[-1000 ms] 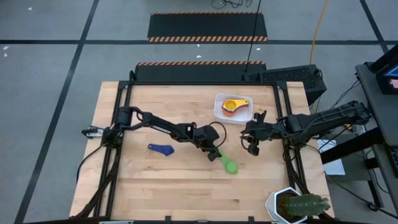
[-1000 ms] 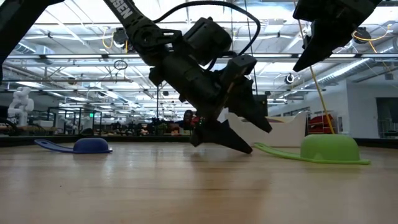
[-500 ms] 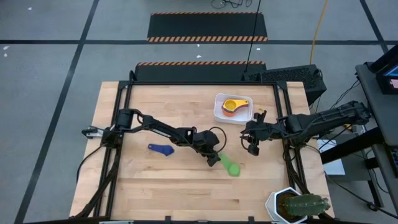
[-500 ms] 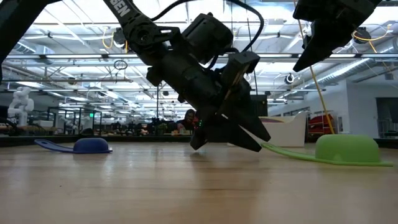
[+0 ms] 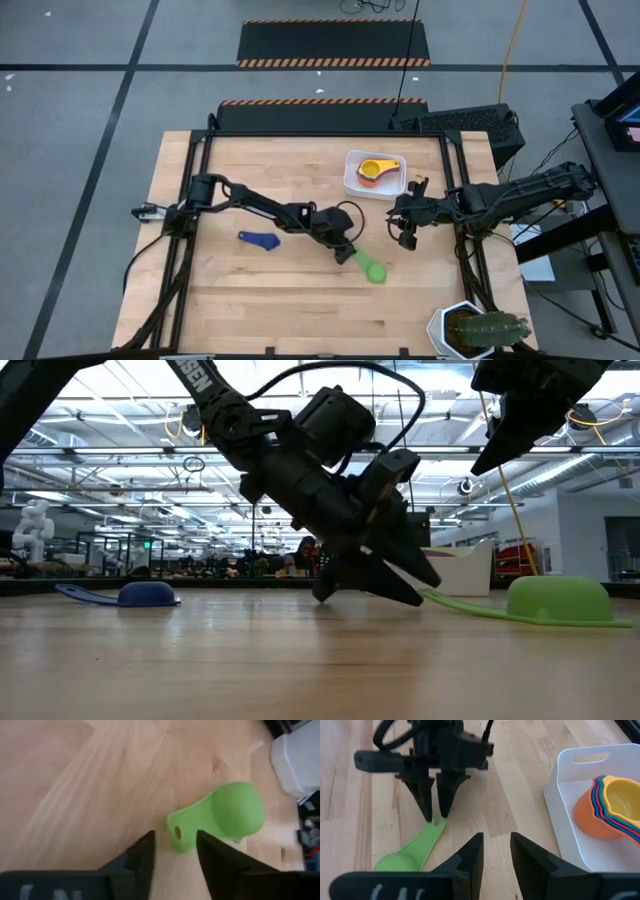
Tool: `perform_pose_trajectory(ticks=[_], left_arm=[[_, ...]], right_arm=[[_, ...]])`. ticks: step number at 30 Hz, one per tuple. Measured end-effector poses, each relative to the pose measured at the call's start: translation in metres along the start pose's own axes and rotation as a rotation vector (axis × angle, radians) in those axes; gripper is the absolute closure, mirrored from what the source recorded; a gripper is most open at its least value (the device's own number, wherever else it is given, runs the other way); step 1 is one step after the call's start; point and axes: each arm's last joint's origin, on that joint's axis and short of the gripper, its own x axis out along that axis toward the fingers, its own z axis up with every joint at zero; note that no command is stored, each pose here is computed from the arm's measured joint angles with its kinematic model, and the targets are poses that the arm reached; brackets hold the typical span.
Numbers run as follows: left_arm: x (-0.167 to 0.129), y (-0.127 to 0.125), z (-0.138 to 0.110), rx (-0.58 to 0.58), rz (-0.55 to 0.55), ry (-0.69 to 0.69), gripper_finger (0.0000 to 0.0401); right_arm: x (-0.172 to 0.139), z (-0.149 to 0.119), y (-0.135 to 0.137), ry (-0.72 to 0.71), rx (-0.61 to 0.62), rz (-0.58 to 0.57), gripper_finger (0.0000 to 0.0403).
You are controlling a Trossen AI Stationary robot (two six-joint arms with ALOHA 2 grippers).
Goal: Nest measuring cups in basket
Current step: Stack the green measuring cup on top of the yellow measuring cup in the white bin
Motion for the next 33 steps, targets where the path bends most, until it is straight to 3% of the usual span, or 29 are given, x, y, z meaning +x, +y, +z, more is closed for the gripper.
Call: perform_pose_trajectory(ticks=[5,8,24,29,33], left_arm=[[0.013,0.004,0.0,-0.031,-0.039,-0.023,0.022],[0.017,0.006,-0.001,-0.034,-0.034,-0.009,0.0218],[0.019,-0.006,0.01,0.124,-0.096,0.055,0.037],[0.017,-0.005,0.014,0.132,-0.104,0.062,0.0384],[0.009,0.0,0.017,0.048,-0.055,0.098,0.0352]], right_arm=[[0.0,0.0,0.0,-0.004,0.001,0.001,0.0312],[0.0,0.001,0.0,-0.004,0.001,0.001,0.0312],[0.0,0.0,0.0,0.002,0.0,0.001,0.0312],[0.0,0.0,0.0,0.002,0.0,0.001,0.0312],[0.0,0.0,0.0,0.001,0.0,0.002,0.0312]])
